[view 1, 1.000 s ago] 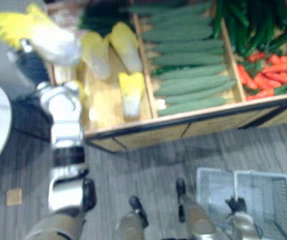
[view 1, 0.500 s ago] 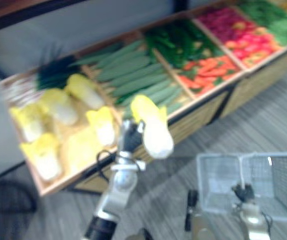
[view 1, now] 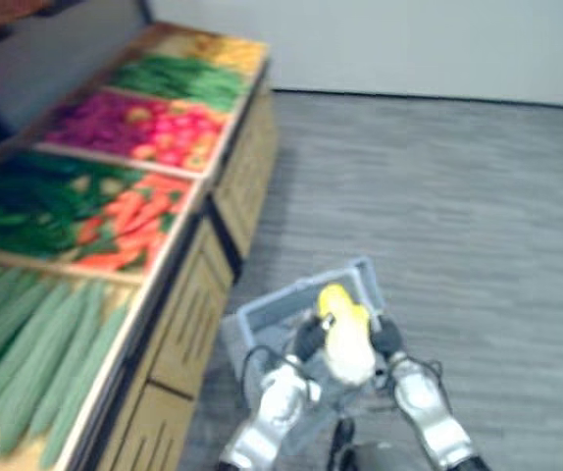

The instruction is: Pick vegetable in the basket

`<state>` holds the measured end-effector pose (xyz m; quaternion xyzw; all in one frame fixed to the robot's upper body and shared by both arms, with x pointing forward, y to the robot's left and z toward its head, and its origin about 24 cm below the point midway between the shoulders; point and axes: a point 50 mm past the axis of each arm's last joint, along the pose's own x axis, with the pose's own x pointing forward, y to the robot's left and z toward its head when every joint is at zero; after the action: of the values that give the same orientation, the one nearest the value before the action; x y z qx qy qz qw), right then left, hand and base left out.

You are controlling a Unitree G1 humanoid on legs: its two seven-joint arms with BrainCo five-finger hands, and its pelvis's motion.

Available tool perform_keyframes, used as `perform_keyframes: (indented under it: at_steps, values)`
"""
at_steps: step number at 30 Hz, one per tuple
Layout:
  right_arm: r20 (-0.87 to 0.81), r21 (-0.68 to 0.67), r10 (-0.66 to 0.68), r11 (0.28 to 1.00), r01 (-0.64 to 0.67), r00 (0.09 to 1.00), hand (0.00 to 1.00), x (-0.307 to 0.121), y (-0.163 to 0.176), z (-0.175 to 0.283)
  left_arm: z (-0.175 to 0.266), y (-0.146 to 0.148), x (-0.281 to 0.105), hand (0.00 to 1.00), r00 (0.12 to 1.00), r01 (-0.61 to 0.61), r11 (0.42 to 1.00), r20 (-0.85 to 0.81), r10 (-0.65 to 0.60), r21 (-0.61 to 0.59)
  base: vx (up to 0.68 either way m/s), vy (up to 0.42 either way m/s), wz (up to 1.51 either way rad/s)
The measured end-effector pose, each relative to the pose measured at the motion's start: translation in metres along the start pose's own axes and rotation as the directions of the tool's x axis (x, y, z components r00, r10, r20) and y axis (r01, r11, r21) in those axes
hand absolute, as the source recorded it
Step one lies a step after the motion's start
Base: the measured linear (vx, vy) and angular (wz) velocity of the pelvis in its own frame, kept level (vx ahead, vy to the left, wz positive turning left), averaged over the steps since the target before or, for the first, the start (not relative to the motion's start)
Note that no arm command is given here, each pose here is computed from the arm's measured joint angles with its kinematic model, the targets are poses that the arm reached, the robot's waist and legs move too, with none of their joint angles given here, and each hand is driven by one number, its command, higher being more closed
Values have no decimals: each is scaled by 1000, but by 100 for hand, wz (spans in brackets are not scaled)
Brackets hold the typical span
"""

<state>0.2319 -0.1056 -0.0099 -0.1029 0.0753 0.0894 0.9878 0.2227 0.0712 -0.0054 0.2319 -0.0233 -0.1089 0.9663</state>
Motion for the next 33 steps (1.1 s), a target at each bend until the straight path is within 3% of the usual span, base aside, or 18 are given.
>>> perform_keyframes:
  at_steps: [4,8,9,12,15,19,23,29,31,33]
  values:
    - [49,-24,14,1000,-13,999,100,-8,-11,9,2,-9,-1,100,999,-29,999,-17,29,-36,232,98,-116]
    - [103,47,25,998,-30,994,100,-9,-9,22,-7,-6,0,100,997,-52,999,-61,52,-12,274,69,-6]
    - [98,89,29,995,-38,995,100,-9,-6,22,-11,-5,-2,0,995,-60,998,-79,60,-2,415,86,27]
    - [87,132,37,990,-48,996,100,-11,-2,20,-24,-4,-6,0,988,-52,998,-143,57,38,418,73,37]
    - [86,165,73,982,-87,994,100,-13,1,19,-43,13,-11,0,978,-39,983,-193,74,181,368,12,43]
    - [97,189,115,973,-131,989,100,-15,7,19,-35,25,5,0,982,-93,972,-144,126,218,377,-219,79]
    - [42,210,82,974,-89,996,100,-27,2,3,-32,31,11,0,986,-96,951,-105,132,294,338,-370,84]
    - [-83,188,95,979,-78,992,100,-36,-5,-26,-36,20,0,0,975,-103,968,-168,144,228,447,-393,63]
    - [-82,166,63,985,-48,995,100,-35,-13,-27,-25,29,-2,0,976,-158,966,-116,185,204,331,-193,54]
    - [-130,149,-93,982,113,987,100,-35,-45,-39,-10,56,2,0,947,-302,935,-58,317,186,355,-118,73]
